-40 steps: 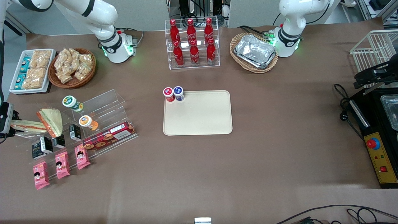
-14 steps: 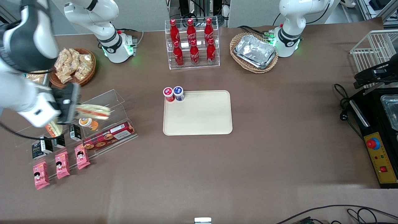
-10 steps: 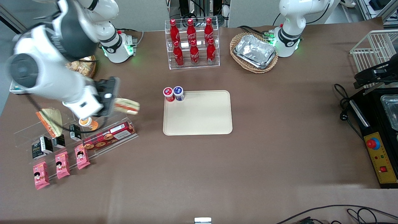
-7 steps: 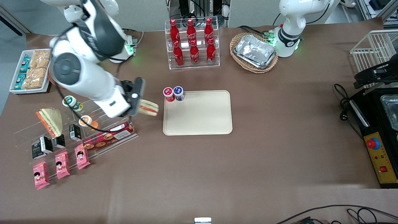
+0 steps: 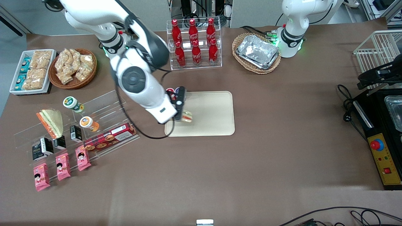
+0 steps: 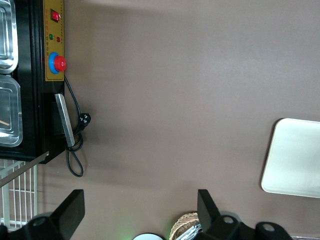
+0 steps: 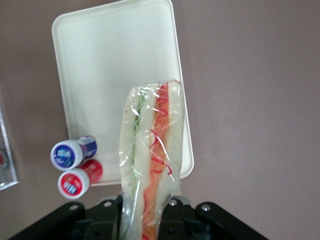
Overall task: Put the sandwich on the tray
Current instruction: 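Lower the sandwich onto the tray and open the right gripper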
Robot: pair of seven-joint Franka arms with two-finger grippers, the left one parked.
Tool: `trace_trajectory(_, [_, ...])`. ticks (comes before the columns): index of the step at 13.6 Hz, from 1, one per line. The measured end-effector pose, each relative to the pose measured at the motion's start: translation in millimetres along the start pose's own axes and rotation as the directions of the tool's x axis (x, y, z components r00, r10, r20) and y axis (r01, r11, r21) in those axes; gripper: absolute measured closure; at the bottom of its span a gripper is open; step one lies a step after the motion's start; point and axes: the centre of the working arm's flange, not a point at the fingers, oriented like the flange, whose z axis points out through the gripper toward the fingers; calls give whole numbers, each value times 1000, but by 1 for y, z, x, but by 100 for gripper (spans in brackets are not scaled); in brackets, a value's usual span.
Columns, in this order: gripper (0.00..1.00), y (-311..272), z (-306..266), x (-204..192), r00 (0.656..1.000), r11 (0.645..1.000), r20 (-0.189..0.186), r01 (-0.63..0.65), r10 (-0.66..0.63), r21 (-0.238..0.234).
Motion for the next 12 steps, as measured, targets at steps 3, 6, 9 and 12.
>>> trace_trajectory(3, [78, -13, 54, 36, 995, 996, 69, 73, -69, -53])
trace_trajectory(6, [78, -14, 111, 54, 994, 995, 73, 81, -77, -57])
trace_trajectory(9, [77, -18, 152, 66, 996, 995, 59, 70, -66, -66])
trace_trajectory(12, [76, -22, 169, 70, 993, 993, 80, 88, -82, -73])
